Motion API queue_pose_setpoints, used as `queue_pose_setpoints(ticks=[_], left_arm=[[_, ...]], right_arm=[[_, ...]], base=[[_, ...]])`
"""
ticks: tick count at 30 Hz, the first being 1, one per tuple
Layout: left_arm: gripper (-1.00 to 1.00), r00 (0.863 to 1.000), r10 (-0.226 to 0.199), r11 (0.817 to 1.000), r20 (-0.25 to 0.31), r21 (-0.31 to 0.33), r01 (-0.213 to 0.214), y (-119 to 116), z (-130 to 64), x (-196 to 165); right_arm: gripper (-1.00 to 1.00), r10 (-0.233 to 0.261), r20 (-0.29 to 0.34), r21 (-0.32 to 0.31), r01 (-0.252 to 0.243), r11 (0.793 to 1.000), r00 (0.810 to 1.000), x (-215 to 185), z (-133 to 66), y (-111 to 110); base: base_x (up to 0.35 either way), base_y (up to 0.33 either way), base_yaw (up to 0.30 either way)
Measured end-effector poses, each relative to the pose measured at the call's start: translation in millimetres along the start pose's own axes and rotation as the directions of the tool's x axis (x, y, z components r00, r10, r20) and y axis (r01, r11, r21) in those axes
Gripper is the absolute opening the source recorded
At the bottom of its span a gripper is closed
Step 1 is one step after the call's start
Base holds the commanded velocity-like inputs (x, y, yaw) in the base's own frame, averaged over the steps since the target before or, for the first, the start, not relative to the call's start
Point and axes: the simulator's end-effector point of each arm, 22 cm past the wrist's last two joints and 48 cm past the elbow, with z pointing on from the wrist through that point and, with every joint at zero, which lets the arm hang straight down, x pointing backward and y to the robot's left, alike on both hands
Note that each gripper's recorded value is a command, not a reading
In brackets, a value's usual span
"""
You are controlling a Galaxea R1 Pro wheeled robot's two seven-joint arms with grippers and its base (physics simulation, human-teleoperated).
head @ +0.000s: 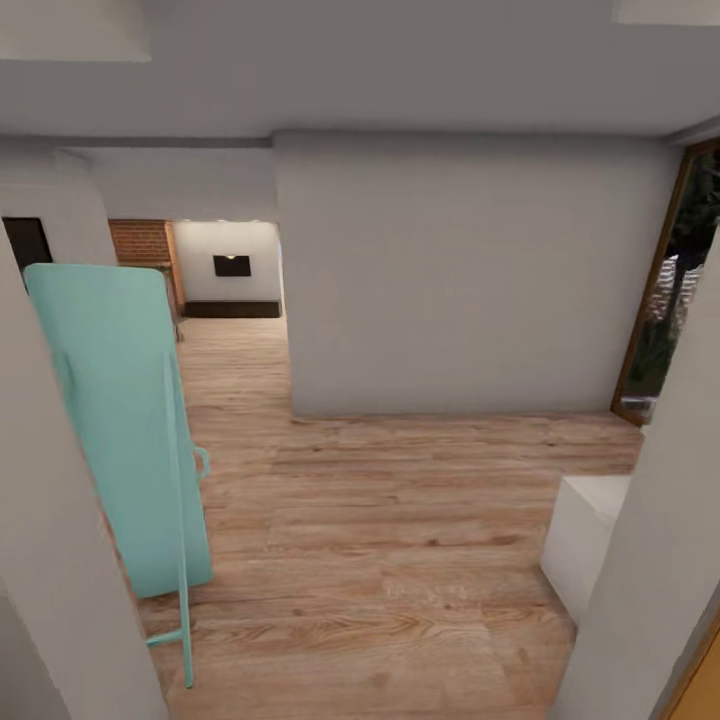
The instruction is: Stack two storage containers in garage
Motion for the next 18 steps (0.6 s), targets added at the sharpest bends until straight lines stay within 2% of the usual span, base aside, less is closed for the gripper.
queue_pose_setpoints(ticks=[18], left_arm=[[1.0, 1.0, 0.001, 1.0, -0.001, 0.003, -0.001, -2.5, -0.2, 0.6]], right_arm=[[1.0, 0.001, -0.001, 0.001, -0.001, 1.0, 1.0, 0.3, 0.0, -1.2]], base=[[0.322, 0.0, 0.0]])
